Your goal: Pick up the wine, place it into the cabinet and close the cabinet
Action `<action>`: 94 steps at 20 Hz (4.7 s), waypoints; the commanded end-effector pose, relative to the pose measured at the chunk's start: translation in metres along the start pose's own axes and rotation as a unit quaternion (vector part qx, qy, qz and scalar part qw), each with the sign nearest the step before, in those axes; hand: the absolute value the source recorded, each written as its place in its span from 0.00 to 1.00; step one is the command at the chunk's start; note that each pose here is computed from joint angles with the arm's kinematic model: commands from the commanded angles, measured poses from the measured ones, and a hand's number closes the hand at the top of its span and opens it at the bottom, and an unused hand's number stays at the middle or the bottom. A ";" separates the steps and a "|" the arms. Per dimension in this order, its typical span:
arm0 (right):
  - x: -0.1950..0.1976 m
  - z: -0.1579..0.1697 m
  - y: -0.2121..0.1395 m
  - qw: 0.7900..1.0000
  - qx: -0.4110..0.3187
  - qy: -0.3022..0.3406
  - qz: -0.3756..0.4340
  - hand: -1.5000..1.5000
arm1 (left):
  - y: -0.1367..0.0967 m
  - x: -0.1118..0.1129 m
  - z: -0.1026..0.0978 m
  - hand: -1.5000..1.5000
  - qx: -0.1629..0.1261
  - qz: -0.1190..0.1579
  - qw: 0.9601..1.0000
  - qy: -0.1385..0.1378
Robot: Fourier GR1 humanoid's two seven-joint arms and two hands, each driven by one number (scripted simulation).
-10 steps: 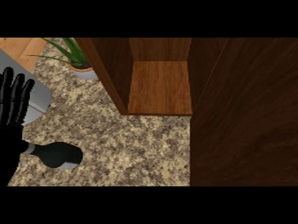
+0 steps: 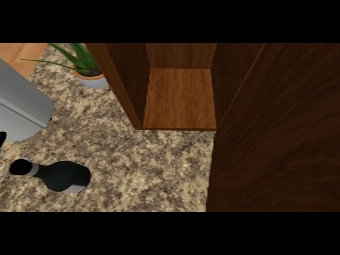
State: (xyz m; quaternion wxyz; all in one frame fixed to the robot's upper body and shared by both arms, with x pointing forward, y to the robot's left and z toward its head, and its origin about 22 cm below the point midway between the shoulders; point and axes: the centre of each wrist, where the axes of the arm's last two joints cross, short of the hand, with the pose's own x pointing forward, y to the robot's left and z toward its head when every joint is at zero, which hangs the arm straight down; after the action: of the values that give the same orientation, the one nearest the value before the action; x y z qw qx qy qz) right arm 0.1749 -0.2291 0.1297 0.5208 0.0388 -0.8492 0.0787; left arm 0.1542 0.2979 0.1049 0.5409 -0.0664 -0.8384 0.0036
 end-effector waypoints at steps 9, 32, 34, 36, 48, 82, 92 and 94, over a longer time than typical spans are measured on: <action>0.084 -0.006 0.010 0.998 0.058 0.015 -0.017 0.00 | 0.034 0.062 0.043 0.00 0.001 0.072 0.997 0.031; 0.140 -0.008 0.016 0.998 0.059 0.021 -0.026 0.00 | 0.032 0.076 0.005 0.00 0.052 0.058 0.995 0.066; 0.134 -0.025 0.015 0.998 0.046 0.006 -0.030 0.00 | 0.028 0.054 -0.001 0.00 0.063 0.066 0.993 0.075; 0.143 -0.018 0.018 0.998 0.054 0.026 -0.025 0.00 | 0.030 0.069 -0.005 0.00 0.067 0.044 0.995 0.057; 0.152 -0.030 0.016 0.998 0.053 0.018 -0.010 0.00 | 0.050 0.019 0.014 0.00 0.092 0.033 0.991 0.094; 0.165 -0.040 0.016 0.998 0.058 -0.003 -0.019 0.00 | 0.084 -0.162 0.079 0.00 0.116 0.022 0.976 0.183; 0.163 -0.038 0.024 0.998 0.055 0.009 -0.018 0.00 | 0.094 -0.194 0.099 0.00 0.116 0.066 0.972 0.193; 0.166 -0.040 0.009 0.998 0.059 0.003 -0.015 0.00 | 0.103 -0.198 0.091 0.00 0.127 0.066 0.972 0.188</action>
State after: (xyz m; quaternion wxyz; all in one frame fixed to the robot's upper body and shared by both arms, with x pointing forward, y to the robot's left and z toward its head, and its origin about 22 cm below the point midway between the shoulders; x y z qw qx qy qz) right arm 0.1539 -0.1952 0.2966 0.5178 0.0509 -0.8471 0.1081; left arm 0.1532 0.3771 -0.1106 0.6946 -0.0459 -0.7075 0.1219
